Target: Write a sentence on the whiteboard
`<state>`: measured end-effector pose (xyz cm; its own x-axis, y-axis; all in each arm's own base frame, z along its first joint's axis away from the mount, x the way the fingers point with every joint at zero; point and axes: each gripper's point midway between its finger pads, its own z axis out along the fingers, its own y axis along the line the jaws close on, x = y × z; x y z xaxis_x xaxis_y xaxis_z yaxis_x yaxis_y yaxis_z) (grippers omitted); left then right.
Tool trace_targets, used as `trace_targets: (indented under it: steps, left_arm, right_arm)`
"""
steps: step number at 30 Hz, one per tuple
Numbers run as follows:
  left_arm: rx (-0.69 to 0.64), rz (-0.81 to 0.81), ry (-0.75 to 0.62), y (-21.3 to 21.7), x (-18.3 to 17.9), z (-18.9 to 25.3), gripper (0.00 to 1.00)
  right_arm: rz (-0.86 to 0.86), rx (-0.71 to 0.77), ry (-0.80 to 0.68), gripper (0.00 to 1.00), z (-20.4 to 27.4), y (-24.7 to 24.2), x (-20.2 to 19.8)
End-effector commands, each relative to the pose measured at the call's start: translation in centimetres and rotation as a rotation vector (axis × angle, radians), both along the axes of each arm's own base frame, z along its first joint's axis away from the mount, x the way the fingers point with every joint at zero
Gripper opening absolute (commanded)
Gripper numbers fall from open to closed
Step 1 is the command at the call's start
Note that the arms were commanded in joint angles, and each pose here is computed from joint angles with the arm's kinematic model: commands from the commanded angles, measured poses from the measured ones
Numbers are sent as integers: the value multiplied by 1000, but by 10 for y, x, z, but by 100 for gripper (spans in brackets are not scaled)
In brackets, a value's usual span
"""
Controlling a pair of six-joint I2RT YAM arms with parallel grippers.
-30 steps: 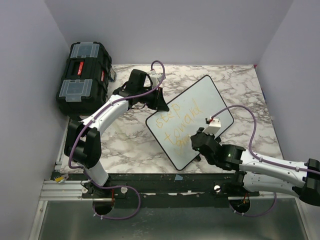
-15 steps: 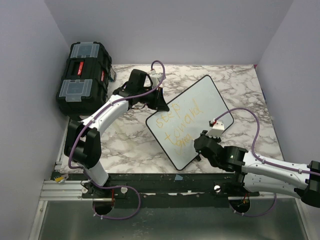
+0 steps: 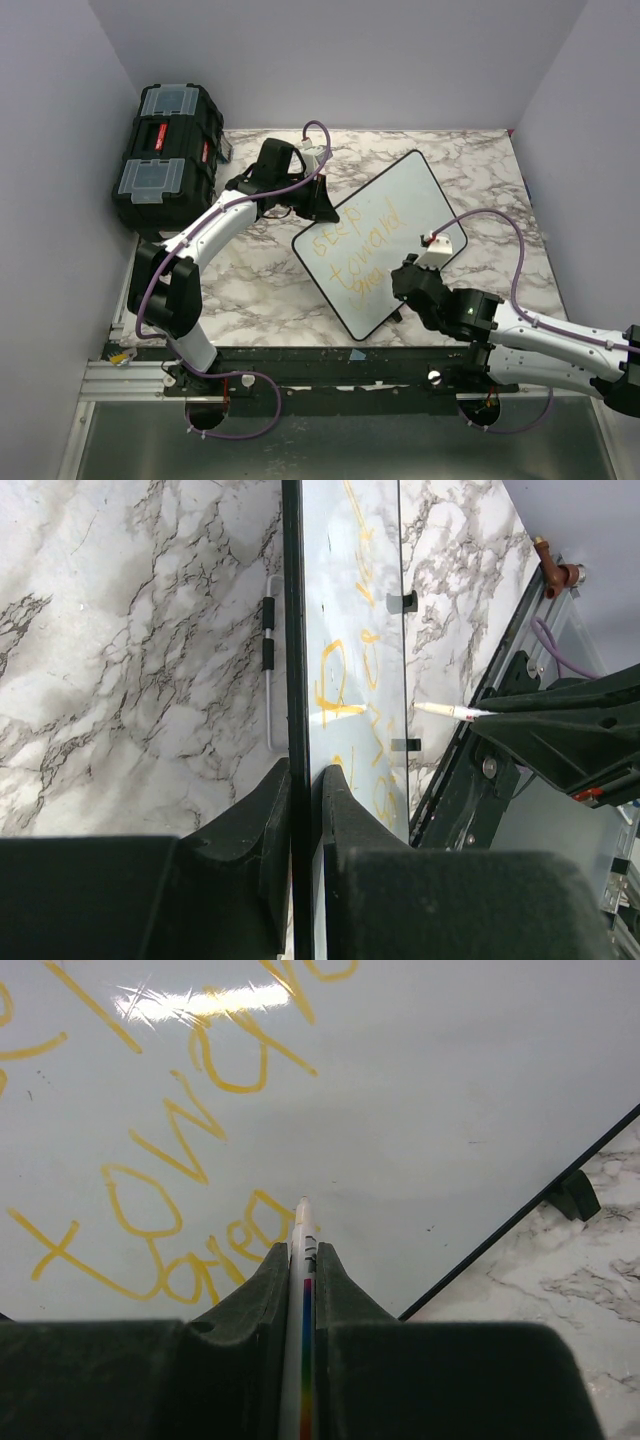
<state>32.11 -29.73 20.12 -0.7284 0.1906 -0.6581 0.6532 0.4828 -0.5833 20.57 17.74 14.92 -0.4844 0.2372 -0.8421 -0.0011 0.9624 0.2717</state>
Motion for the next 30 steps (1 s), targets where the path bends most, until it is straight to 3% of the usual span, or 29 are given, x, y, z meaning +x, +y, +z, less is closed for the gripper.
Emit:
trace_targets:
  steps: [1, 15, 30]
  left_arm:
    - [56, -72, -67, -4, -13, -12, 0]
    - [62, -69, -71, -2, -13, -12, 0]
    - [61, -73, -73, -2, -14, -13, 0]
  right_arm:
    - [-3, 3, -47, 1, 14, 2, 7]
    - [75, 22, -38, 1, 14, 11, 9]
    - [56, 63, 10, 1, 9, -14, 29]
